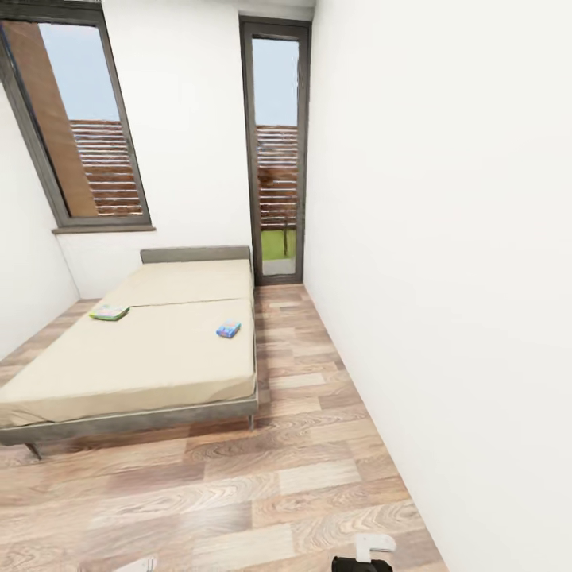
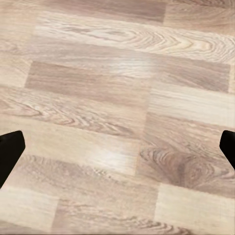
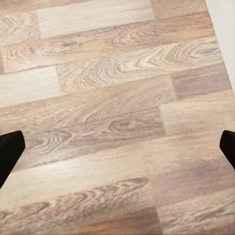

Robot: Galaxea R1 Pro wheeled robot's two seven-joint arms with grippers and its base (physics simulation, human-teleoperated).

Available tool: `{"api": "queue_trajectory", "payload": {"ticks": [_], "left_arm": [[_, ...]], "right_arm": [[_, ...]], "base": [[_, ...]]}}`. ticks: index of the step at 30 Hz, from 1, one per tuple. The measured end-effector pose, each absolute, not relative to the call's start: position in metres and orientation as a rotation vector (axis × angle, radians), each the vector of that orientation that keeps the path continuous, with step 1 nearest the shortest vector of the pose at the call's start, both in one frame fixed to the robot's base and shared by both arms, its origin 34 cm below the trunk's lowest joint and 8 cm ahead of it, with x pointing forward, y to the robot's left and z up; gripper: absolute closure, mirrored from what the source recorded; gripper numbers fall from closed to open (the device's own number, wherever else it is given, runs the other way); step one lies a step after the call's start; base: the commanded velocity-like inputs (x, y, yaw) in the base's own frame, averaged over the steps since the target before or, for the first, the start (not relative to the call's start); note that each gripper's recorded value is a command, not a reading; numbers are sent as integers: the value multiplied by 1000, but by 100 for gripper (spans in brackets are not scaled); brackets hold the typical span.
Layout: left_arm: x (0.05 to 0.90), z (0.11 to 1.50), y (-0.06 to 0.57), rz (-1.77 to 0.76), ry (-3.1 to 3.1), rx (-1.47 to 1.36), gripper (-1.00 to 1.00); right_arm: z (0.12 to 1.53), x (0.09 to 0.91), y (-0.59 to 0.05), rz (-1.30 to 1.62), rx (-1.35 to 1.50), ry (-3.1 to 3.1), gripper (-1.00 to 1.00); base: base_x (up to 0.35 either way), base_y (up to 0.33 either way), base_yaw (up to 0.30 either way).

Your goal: Put all the toys in the child's room - the three board games (two on the bed and one on the table), the two jigsaw puzzles on the table, and the tennis ball on the table - inside the toy box on the table in the child's room.

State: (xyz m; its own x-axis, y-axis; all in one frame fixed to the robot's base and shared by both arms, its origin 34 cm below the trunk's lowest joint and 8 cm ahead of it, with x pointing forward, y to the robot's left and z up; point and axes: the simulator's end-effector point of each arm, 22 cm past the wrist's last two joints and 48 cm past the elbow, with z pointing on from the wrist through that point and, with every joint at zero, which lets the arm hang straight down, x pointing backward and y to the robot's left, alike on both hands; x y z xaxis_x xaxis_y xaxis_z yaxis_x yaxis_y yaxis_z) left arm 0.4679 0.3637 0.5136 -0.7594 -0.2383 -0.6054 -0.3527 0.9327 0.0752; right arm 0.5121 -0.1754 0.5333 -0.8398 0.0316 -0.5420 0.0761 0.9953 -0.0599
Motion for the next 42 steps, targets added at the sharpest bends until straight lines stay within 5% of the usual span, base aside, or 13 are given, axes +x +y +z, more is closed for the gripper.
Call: {"api": "queue_trajectory", "payload": {"ticks": [42], "left_arm": [[468,512,354,229,2470,-420,-100]], "right_arm": [[529,506,-175,-109,71,2583,-100]], "base": [[0,0,293]]}}
